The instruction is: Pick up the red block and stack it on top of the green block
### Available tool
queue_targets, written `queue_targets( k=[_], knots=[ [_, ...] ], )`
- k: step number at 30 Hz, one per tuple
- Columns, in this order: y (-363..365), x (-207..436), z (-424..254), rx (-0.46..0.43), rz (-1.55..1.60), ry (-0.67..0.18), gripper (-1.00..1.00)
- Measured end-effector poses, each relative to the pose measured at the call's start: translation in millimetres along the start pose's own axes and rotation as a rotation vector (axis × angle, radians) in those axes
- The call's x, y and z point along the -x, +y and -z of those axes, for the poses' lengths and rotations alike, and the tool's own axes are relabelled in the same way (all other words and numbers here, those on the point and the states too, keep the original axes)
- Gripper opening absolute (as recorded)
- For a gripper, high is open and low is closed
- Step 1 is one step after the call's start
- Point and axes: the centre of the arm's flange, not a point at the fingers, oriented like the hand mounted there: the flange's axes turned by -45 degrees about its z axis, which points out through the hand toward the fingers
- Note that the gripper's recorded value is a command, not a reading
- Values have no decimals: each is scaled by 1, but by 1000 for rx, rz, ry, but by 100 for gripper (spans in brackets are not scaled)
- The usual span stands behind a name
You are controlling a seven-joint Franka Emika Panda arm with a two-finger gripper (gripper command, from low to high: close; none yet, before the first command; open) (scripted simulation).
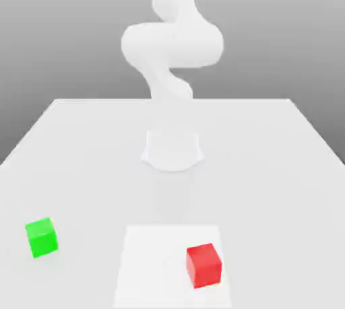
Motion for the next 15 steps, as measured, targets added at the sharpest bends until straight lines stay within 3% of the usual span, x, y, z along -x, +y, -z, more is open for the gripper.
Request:
queue_targets(
  k=[7,15],
  knots=[
    [-16,39,-150,-27,73,-225,0],
    [-36,134,-288,-60,159,-475,0]
  ],
)
